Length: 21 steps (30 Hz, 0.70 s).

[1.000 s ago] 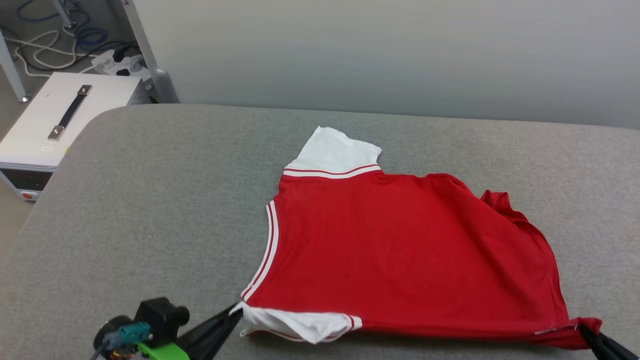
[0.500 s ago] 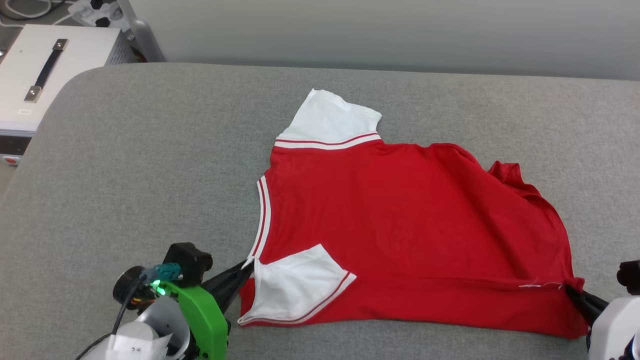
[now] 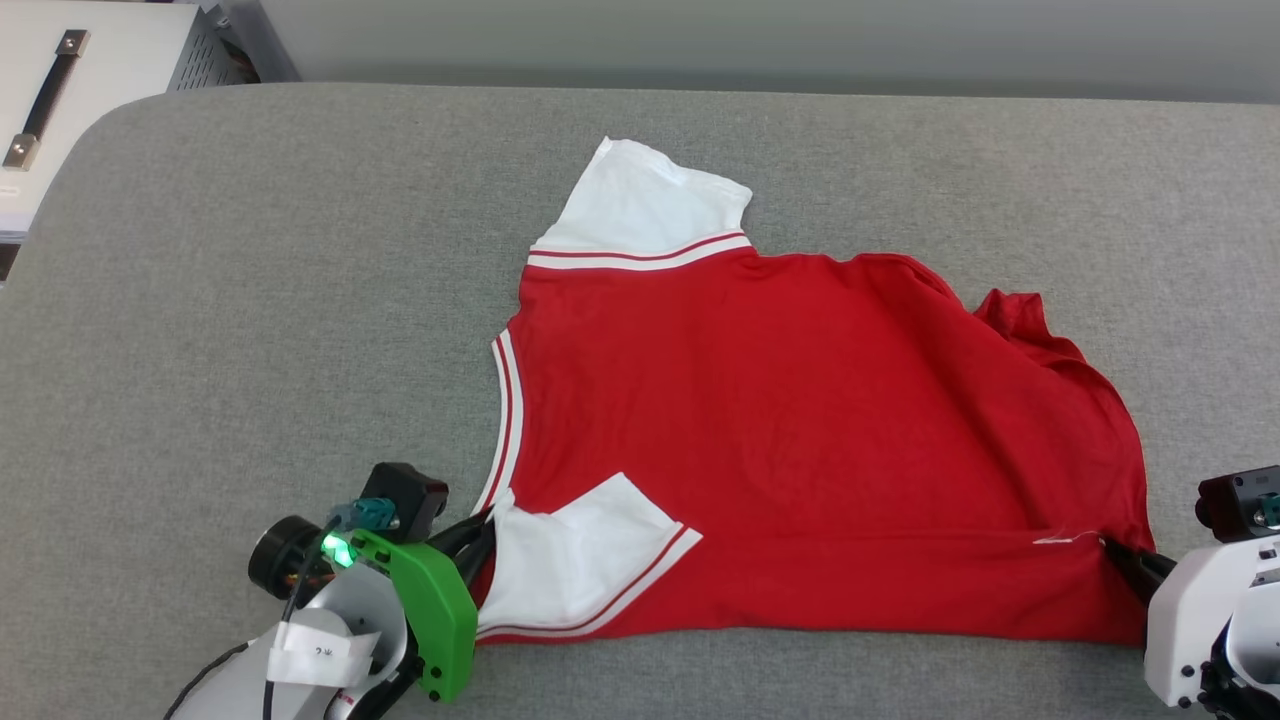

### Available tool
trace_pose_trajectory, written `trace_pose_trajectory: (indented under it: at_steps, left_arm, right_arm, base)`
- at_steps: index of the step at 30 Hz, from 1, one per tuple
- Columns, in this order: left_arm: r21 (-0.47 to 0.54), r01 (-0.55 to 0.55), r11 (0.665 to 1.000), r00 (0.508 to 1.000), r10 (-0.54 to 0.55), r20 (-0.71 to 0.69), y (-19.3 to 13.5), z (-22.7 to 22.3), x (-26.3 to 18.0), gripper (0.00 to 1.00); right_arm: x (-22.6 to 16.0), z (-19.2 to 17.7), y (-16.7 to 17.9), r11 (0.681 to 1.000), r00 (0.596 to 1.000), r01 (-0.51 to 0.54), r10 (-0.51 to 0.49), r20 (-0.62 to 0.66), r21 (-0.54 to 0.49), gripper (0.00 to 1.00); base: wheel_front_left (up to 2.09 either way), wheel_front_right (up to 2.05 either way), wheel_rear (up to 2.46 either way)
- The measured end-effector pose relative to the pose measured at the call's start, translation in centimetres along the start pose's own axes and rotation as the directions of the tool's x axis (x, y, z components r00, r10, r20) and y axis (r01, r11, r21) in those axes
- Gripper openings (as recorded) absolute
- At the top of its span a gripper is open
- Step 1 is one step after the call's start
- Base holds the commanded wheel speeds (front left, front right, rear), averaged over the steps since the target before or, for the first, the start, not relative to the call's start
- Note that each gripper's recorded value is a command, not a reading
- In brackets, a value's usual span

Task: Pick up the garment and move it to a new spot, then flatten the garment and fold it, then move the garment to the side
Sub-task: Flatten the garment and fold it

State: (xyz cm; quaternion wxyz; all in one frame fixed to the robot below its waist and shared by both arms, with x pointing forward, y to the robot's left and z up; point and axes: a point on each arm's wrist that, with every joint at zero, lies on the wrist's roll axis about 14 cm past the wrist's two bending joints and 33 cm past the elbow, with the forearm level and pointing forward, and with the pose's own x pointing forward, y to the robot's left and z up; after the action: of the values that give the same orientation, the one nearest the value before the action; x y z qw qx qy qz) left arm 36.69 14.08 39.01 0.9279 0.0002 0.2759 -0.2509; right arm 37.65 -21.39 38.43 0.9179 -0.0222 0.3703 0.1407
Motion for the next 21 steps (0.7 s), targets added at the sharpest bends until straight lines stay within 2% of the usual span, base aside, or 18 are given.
trace_pose_trajectory:
  at_steps: [1, 9, 15, 21]
  left_arm:
    - [-0.003, -0.003, 1.000, 1.000, 0.003, -0.002, 0.0, -0.1, 0.1, 1.00]
    - [-0.032, -0.032, 0.999, 0.996, 0.035, 0.086, 0.2, 1.2, 0.1, 1.00]
    - [-0.117, -0.120, 0.986, 0.965, 0.143, 0.218, 1.5, 3.7, -1.4, 1.00]
    - [-0.238, -0.165, 0.957, 0.926, 0.234, 0.296, 1.5, 4.7, -3.4, 1.00]
  right_arm:
    - [0.0, 0.0, 0.0, 1.000, 1.000, 0.001, -0.001, 0.002, 0.004, 1.00]
    - [-0.8, 1.2, 0.2, 1.000, 0.998, 0.004, -0.004, 0.068, 0.008, 1.00]
    - [-2.5, 2.7, -0.1, 0.999, 0.989, 0.021, -0.026, 0.146, 0.037, 1.00]
    - [-4.0, 1.5, 0.3, 0.995, 0.990, 0.033, -0.045, 0.133, 0.090, 1.00]
  base:
    - [0.00, 0.00, 0.00]
    - [0.00, 0.00, 0.00]
    - [0.00, 0.00, 0.00]
    - [0.00, 0.00, 0.00]
